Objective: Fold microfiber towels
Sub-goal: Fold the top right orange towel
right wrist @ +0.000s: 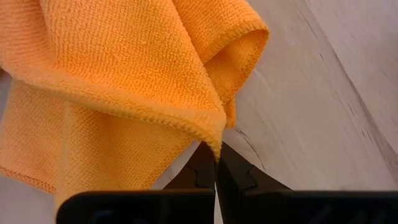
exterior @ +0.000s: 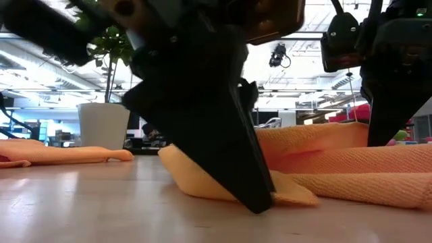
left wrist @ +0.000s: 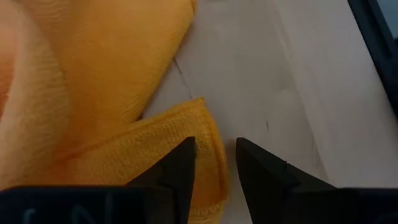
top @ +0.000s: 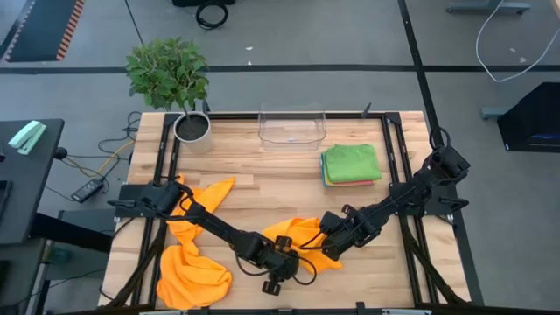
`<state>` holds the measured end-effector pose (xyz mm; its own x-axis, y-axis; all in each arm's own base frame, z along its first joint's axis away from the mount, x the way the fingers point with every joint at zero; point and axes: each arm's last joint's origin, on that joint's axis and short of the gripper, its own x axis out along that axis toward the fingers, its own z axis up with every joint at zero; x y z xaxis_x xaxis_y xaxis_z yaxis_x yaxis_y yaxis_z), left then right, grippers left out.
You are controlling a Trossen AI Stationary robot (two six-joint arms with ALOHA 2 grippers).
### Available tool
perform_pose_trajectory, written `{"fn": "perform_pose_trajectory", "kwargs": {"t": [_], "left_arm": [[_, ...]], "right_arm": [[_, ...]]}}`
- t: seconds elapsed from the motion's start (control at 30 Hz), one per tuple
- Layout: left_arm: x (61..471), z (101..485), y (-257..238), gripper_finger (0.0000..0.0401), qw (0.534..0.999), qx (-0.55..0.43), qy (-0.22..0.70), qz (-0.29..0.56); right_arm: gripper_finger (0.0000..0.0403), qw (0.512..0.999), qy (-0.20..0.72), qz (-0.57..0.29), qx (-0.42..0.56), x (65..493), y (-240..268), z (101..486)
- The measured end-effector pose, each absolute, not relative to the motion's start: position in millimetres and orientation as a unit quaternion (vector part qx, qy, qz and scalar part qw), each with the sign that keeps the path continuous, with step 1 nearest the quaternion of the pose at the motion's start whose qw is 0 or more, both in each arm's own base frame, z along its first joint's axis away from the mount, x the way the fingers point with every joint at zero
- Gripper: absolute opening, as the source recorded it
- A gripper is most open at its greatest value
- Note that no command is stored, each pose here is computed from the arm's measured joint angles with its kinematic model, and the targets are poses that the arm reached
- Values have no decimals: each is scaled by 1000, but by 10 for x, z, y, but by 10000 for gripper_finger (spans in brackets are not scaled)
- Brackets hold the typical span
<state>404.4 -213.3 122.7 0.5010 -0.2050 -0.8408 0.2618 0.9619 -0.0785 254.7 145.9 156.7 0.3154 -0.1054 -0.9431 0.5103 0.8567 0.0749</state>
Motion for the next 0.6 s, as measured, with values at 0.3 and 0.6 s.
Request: {"fn": "perform_pose_trajectory", "kwargs": {"t": [0.3, 0.6], "left_arm": [[4034, 1170, -2117, 15, 861, -6, 498, -105], [3754, 2236, -2079, 5, 905, 9, 413, -103]], "right_arm": [[3, 786, 558, -189, 187, 2538, 1463, 1575], [3, 802, 528, -145, 240, 2322, 1464, 2045]]}}
